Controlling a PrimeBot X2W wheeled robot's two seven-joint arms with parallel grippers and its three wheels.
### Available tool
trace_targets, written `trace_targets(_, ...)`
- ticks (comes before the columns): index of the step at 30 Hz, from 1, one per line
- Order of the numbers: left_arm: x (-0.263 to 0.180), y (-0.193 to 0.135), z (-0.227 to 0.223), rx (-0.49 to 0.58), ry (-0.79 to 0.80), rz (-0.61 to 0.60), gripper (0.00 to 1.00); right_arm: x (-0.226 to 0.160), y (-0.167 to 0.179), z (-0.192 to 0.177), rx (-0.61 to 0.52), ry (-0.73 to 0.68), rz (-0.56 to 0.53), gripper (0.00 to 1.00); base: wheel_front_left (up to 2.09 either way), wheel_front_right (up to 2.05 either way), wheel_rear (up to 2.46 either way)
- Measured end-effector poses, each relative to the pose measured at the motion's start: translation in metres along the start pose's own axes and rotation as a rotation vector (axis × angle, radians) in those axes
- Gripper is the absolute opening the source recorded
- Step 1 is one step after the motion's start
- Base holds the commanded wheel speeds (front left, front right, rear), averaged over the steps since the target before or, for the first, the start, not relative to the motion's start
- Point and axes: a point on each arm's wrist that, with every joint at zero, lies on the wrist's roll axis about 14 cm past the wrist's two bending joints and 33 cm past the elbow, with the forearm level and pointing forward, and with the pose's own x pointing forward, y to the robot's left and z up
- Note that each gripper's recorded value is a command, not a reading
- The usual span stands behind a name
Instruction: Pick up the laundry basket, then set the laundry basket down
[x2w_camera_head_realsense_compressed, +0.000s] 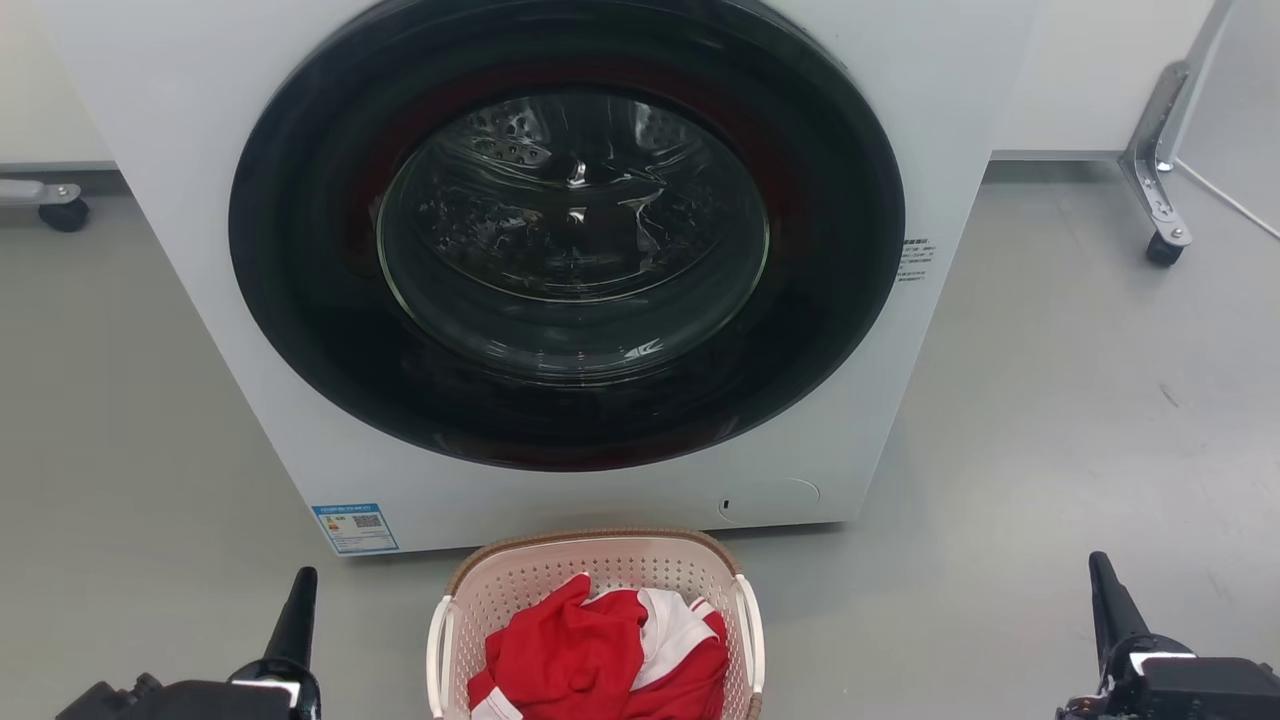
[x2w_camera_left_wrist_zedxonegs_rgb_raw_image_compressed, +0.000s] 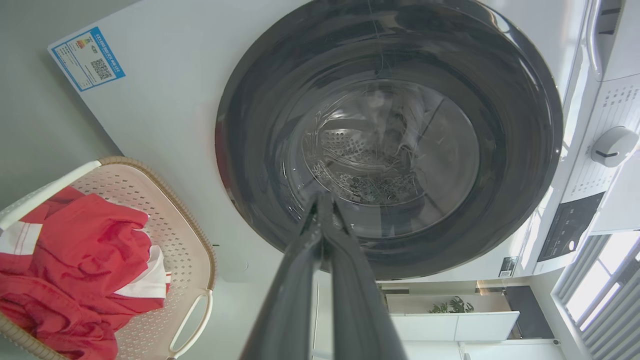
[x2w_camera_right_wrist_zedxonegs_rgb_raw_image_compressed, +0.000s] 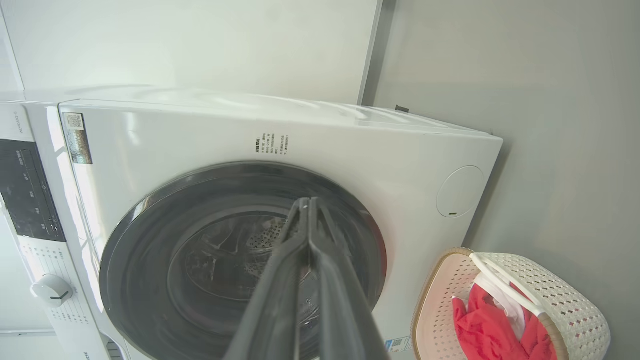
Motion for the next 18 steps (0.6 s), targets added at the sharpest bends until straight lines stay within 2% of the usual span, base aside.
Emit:
trace_targets(10,0.007,-0.012,0.005,-0.14,-0.007,-0.055,0.0,0.002,0.006,0.012,0.131,-0.025,0.043,0.0,0.0,0.0,0.0)
trace_targets(18,0.008,-0.015,0.005,-0.156,-0.008,-0.062,0.0,0.004,0.01,0.012,0.133,-0.024,0.054,0.0,0.0,0.0,0.0)
